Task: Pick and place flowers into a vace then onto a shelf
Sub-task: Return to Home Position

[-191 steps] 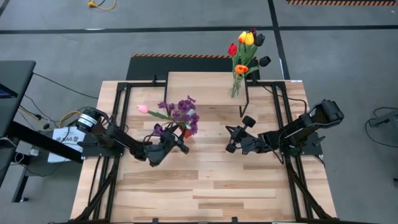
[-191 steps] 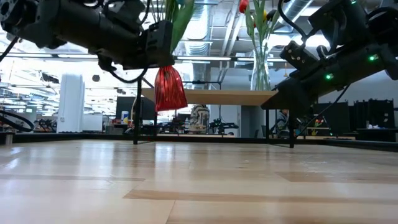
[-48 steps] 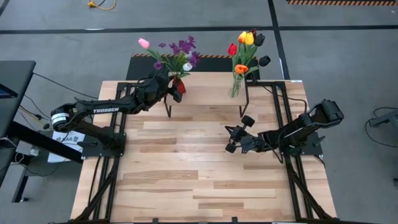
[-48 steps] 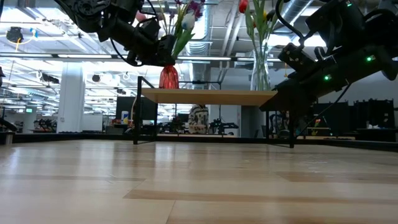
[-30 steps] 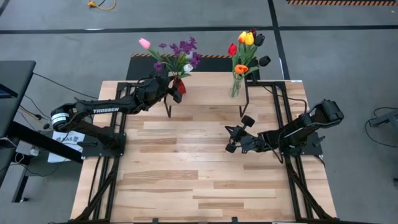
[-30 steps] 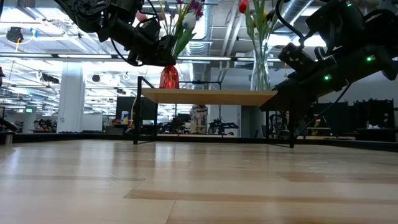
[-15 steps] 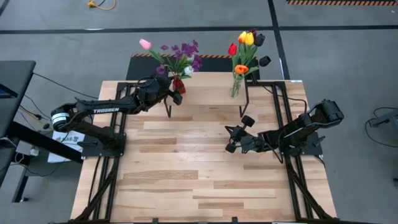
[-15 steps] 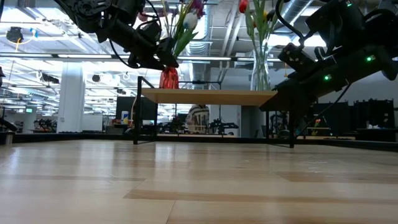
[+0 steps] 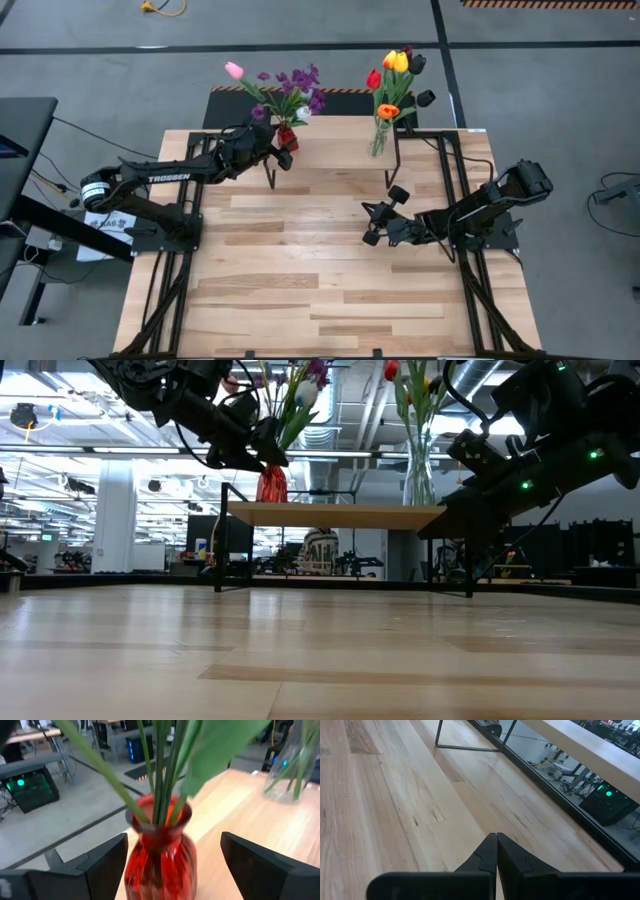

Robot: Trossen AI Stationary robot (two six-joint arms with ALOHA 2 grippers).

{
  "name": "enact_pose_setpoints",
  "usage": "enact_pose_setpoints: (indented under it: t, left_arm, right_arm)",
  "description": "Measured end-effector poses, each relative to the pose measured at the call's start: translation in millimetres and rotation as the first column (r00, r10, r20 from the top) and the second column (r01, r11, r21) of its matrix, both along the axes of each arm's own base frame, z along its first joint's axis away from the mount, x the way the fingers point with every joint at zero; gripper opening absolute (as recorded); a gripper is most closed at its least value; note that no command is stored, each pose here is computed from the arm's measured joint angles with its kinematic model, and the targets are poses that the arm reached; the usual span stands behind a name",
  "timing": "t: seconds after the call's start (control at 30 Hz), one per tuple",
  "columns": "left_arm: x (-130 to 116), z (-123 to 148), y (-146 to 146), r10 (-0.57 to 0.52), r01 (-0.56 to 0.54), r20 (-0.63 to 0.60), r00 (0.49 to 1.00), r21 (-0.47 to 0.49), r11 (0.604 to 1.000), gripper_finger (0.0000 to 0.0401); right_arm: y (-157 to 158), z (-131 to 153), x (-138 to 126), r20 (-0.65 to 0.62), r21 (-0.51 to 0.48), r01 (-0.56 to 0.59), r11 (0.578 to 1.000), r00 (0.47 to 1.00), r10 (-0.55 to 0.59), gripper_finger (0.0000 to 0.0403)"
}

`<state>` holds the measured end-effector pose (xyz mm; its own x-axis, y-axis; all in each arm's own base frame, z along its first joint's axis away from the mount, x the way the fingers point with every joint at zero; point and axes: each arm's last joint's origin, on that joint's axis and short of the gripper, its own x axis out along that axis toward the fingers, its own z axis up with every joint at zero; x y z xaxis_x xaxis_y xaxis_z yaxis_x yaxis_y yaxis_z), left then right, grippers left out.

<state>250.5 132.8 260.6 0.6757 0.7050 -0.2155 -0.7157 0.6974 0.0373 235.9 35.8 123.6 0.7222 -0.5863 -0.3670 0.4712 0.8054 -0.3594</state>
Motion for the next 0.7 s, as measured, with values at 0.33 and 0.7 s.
enact_pose_setpoints:
  t: [0.33,0.7]
  left_arm:
    - [-13.2,14.3,-15.2,-0.021,0.021,-0.012,1.0,-0.011,1.0,0.0309]
    - [-30.9,31.2,-49.1,-0.177,0.179,0.03,0.984,-0.104,0.978,0.0309]
  right_arm:
    - [0.3,-0.4,-0.3,0.001,0.006,0.002,1.0,1.0,-0.002,0.0]
    - [5.2,0.4,-0.6,0.006,0.001,-0.021,1.0,1.0,0.021,0.0]
